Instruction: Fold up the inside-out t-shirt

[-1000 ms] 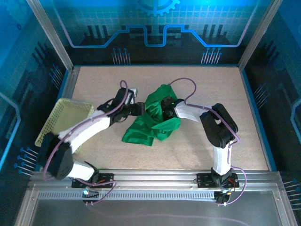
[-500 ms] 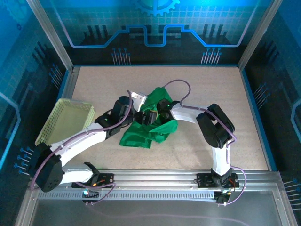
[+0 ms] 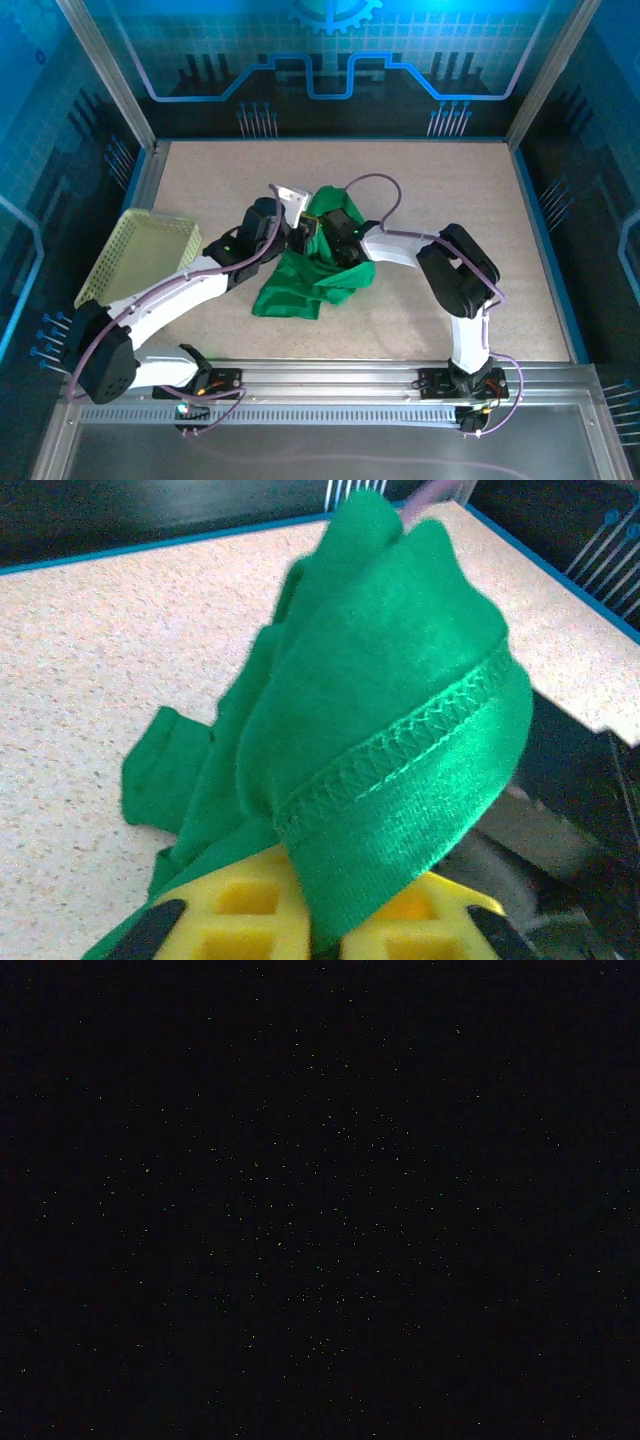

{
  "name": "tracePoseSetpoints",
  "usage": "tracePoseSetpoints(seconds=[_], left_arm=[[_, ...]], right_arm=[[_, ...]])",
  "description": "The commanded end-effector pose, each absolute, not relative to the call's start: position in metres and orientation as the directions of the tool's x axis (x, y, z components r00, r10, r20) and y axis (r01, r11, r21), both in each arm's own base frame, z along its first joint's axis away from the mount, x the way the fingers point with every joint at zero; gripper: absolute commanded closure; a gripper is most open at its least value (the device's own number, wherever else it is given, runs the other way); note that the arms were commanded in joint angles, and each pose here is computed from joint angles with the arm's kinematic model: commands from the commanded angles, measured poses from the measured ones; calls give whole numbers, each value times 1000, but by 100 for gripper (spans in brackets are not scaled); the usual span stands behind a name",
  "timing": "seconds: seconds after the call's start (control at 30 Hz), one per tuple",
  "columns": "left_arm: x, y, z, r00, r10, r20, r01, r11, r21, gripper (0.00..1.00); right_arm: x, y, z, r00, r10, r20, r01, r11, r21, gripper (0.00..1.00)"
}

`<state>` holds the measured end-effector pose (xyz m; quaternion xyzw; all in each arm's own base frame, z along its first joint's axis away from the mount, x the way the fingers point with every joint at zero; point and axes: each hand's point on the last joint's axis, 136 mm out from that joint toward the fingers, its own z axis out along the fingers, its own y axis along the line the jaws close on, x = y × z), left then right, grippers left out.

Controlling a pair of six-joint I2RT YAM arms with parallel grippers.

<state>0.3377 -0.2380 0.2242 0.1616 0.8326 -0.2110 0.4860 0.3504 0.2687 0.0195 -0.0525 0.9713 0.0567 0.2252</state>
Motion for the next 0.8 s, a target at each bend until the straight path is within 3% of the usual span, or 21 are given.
tracePoseSetpoints(seconds=[0.0,0.23,0.33,0.53,0.77], left_arm=[[346,-225,275,-399,-49,-916,443,864,-239,95],[379,-185,275,-475,-179,-862,292,892,-346,95],[400,-172,231,-595,-156,-788,184,928,-323,91],[422,-165,110,-869,-96,-485,-3,982,-189,98],[414,-164,43,-940,-103,-326,-62,989,-134,89]], right_arm=[[338,267,20,-884,-133,-448,-167,985,37,100],[320,266,24,-858,-159,-488,-208,977,47,100],[315,267,46,-832,-134,-539,-224,969,106,100],[308,277,120,-745,-78,-662,-308,921,239,100],[300,269,180,-656,15,-755,-351,879,323,100]])
